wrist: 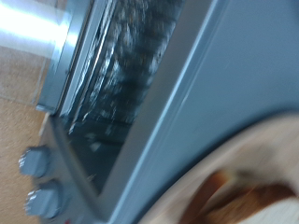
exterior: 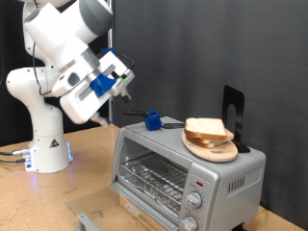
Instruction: Make a piece of toast with the oven
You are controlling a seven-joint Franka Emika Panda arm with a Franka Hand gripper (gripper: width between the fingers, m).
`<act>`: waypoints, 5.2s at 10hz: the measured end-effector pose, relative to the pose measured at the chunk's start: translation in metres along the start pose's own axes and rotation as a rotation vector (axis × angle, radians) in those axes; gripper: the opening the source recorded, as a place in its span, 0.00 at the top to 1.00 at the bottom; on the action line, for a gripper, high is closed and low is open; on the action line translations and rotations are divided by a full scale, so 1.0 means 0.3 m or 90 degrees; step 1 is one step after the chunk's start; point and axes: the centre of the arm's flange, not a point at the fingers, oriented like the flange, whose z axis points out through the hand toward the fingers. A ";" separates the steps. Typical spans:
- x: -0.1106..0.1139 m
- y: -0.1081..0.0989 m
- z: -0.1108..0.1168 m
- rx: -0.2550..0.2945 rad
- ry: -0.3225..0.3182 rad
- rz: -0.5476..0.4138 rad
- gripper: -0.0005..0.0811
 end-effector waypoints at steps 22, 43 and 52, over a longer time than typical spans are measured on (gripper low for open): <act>-0.374 -0.533 -0.175 -0.153 -0.084 -0.407 0.00; -0.408 -0.336 0.351 -0.172 -0.071 -0.466 0.00; -0.437 -0.309 0.409 -0.178 -0.079 -0.468 0.00</act>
